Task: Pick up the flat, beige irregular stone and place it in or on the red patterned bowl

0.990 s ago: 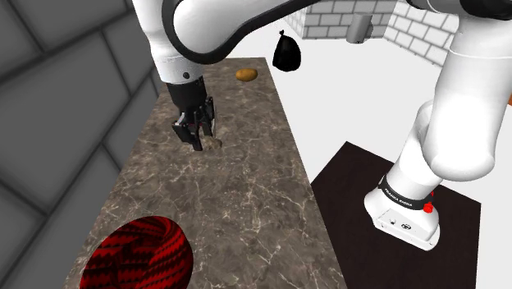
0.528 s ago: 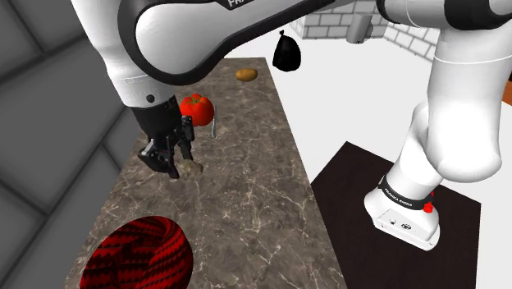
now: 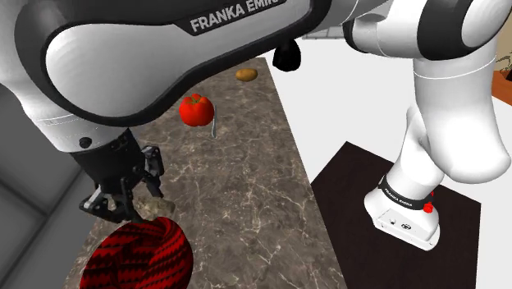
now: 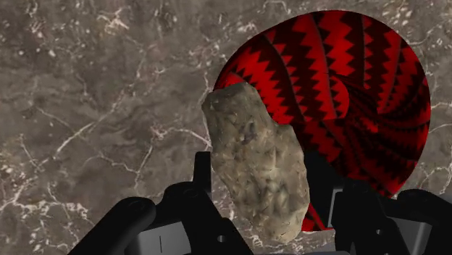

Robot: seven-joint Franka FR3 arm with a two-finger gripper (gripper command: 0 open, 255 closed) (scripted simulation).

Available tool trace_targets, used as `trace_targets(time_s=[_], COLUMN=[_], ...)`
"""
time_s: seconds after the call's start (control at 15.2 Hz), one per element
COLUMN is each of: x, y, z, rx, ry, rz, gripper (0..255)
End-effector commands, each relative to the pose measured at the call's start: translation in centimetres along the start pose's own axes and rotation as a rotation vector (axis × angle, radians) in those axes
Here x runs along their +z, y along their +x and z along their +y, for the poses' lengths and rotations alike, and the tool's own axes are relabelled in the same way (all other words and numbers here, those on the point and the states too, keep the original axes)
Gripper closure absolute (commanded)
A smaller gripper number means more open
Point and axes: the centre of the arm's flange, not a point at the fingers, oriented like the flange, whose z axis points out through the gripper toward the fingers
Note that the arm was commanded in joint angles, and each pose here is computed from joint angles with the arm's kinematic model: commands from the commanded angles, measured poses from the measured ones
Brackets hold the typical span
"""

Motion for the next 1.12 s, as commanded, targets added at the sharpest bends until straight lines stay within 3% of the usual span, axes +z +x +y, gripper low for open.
trace_targets(time_s=[0.0, 0.2, 1.06], x=[0.2, 0.4, 7.2], y=[0.1, 0.3, 1.0], z=[-2.3, -7.2, -6.9], rx=[0.002, 0.002, 0.002], ry=[-0.001, -0.001, -0.001], rz=[0.000, 0.000, 0.000], gripper=[255, 255, 255])
